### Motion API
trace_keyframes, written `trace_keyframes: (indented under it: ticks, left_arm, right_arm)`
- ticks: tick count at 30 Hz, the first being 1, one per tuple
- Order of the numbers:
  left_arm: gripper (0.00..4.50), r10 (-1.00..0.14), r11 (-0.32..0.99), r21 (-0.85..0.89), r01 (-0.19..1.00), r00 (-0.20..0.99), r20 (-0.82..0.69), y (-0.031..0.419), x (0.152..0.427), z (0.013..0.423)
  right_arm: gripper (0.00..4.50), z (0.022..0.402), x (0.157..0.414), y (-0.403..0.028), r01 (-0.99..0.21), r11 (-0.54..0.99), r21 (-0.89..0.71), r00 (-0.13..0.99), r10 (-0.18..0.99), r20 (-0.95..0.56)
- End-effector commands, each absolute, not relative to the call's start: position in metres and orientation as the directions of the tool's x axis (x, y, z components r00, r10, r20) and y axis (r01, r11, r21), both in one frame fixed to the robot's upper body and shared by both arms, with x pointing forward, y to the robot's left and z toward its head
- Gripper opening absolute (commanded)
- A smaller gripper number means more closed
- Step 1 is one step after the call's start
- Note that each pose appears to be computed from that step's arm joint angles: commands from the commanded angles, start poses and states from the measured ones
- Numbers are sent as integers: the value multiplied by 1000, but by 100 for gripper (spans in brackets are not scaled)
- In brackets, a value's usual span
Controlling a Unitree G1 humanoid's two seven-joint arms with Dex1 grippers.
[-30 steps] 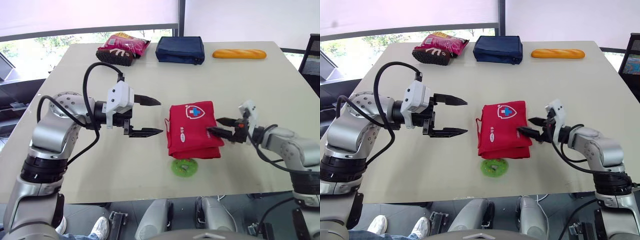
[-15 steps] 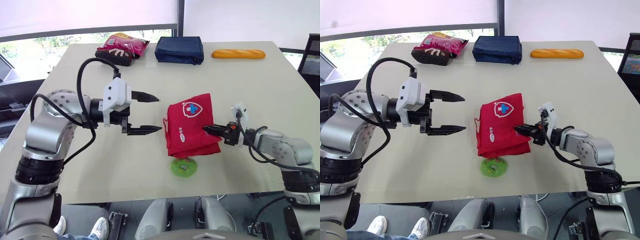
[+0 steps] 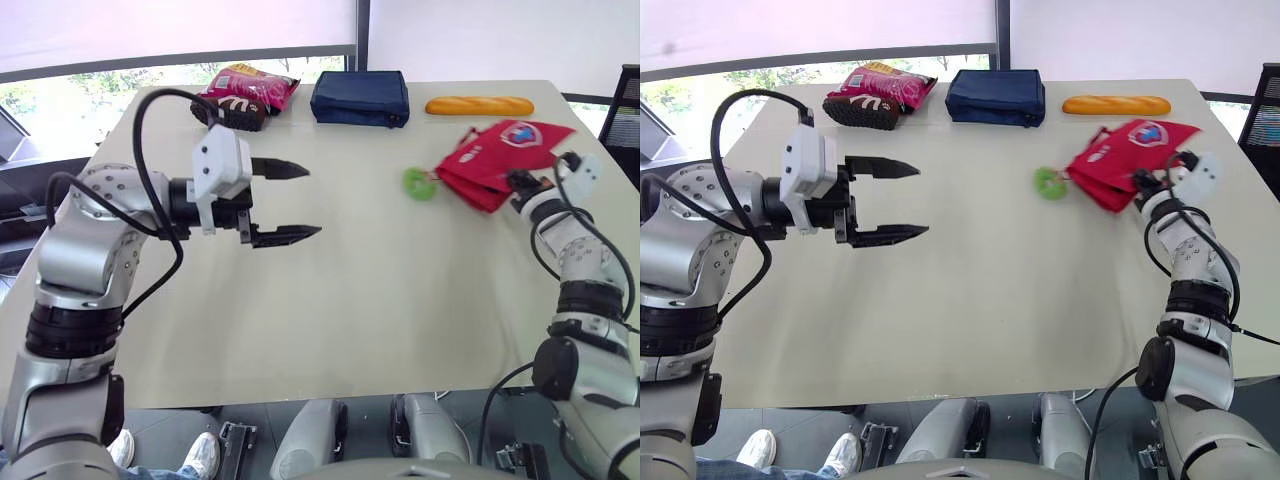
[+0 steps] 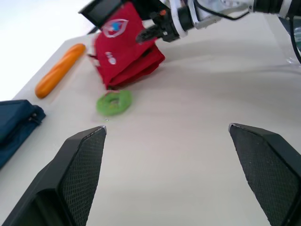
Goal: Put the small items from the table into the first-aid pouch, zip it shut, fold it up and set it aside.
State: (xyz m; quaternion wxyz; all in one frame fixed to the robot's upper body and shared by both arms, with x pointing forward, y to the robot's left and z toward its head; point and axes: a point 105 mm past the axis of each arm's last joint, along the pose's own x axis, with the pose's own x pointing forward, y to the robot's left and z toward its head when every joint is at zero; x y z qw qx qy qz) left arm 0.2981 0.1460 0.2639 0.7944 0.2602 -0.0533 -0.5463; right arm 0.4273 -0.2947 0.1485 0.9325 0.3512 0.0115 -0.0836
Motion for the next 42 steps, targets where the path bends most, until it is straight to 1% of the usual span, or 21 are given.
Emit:
trace_keyframes:
  ticks: [1,3,5,8,11,15,16,17,18,21,23,24,26,27,29,32,34,36,37,39,42]
  left_arm:
    - [450,-894,327,496,805,434,-115,148,299,286]
    - [450,-885,378,475,795,461,-68,148,304,293]
    - [450,-882,404,447,798,470,-41,148,305,296]
    - [450,-879,419,417,806,475,-34,149,305,296]
    - [450,-883,415,377,828,467,-53,149,303,293]
    - [450,-902,374,321,870,422,-93,149,296,286]
    - [450,-908,358,302,884,404,-107,149,293,284]
    - [450,-913,348,289,892,393,-112,149,292,283]
    - [450,-917,342,275,899,384,-113,149,290,283]
    - [450,-912,349,247,904,388,-131,154,289,274]
    - [450,-898,379,192,905,410,-159,161,288,257]
    - [450,-889,402,165,901,427,-165,165,287,248]
    - [450,-870,434,139,890,454,-189,171,283,232]
    - [450,-861,460,115,881,474,-184,174,282,225]
    - [450,-833,509,114,853,522,-187,182,279,212]
    - [450,-752,621,158,767,641,-156,197,279,192]
    - [450,-698,671,143,728,684,-209,209,266,160]
    - [450,-668,702,129,700,710,-224,212,254,141]
    - [450,-652,720,125,682,727,-216,212,250,135]
    - [450,-621,745,107,658,744,-247,210,229,110]
    - [450,-571,787,93,610,776,-268,216,215,94]
  right_arm:
    - [2,167,427,-321,231,701,675,959,-281,-37]
    - [2,163,426,-326,268,696,666,947,-316,-51]
    - [2,166,425,-327,269,714,647,942,-336,-21]
    - [2,169,423,-321,240,738,631,949,-315,6]
    - [121,172,417,-321,245,760,602,949,-315,12]
    - [325,179,405,-318,214,812,544,960,-276,35]
    - [356,181,400,-317,203,823,531,964,-263,39]
    - [409,182,395,-316,193,833,518,967,-250,41]
    - [446,183,390,-315,181,848,498,971,-233,45]
    - [446,182,373,-307,108,936,335,989,-136,60]
    - [446,180,355,-296,-7,997,71,996,0,89]
    - [446,177,346,-288,-80,997,-21,993,82,90]
    - [446,174,327,-272,-217,969,-121,968,229,100]
    - [446,174,317,-265,-277,952,-130,951,291,107]
    - [446,170,300,-257,-346,924,-162,925,365,106]
    - [446,156,276,-259,-395,891,-225,905,419,69]
    - [446,141,257,-257,-462,854,-238,879,478,9]
    - [446,131,245,-257,-507,827,-243,857,514,-35]
    - [446,127,241,-258,-522,817,-244,849,526,-54]
    - [446,118,229,-256,-586,780,-218,808,582,-92]
    - [446,116,222,-253,-644,740,-194,764,636,-111]
